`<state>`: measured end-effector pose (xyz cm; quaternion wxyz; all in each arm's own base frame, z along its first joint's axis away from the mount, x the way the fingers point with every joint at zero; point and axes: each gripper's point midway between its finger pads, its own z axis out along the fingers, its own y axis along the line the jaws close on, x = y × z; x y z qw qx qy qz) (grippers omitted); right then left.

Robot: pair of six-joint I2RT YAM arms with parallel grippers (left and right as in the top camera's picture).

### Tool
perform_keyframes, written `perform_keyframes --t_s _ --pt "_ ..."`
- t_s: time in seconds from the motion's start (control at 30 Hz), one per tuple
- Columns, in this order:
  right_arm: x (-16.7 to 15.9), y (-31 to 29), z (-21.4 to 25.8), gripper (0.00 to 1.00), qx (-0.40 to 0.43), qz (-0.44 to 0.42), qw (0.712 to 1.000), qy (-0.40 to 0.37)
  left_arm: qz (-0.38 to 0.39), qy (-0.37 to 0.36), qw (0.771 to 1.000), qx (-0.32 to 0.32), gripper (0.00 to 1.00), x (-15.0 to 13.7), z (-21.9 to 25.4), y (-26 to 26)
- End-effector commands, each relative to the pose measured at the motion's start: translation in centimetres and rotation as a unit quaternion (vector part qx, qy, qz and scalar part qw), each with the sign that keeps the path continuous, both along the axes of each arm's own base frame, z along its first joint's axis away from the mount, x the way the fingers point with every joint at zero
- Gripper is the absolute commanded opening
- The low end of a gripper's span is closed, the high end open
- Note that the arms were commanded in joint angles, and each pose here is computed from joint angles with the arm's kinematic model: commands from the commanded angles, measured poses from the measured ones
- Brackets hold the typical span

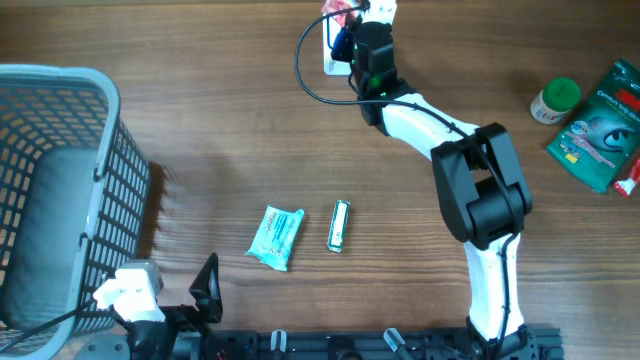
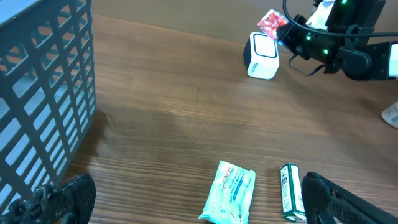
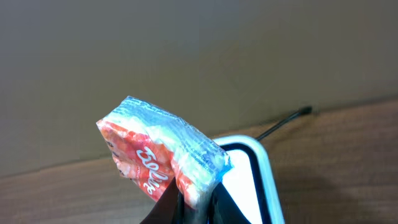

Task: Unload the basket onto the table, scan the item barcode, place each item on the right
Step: 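Lift the red packet and hold it at the scanner window, then carry the red packet to the right edge and release it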

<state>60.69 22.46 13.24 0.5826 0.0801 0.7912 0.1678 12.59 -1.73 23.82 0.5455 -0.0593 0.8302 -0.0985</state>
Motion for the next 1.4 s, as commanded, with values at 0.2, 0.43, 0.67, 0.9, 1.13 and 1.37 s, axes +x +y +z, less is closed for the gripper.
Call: perform_keyframes --t_s 0.2,0.43,0.67,0.9,1.13,1.37 --pt "-0.5 -0.6 0.7 0.04 0.005 0.009 0.999 0.038 -0.003 -0.004 1.0 -0.005 1.0 -0.1 0.1 -0.2" --pt "-4.8 -8.4 3.9 0.04 -0.037 -0.043 0.986 0.156 -0.003 -0.004 1.0 -0.005 1.0 -0.1 0.1 -0.2" --pt "-15.2 -23.9 -0.5 0.05 -0.124 -0.217 0.887 0.388 -0.003 -0.004 1.0 -0.006 1.0 -0.1 0.1 -0.2" --pt "-24.8 -33.3 -9.2 0.05 -0.072 -0.337 0.785 0.515 -0.003 -0.004 1.0 -0.006 1.0 -0.1 0.1 -0.2" --pt "-30.7 -41.8 -10.8 0.09 0.035 -0.449 0.723 0.524 -0.003 -0.004 1.0 -0.006 1.0 -0.1 0.1 -0.2" --pt "-29.2 -41.6 -4.1 0.54 0.167 -0.382 0.795 0.44 -0.003 -0.004 1.0 -0.006 1.0 -0.1 0.1 -0.2"
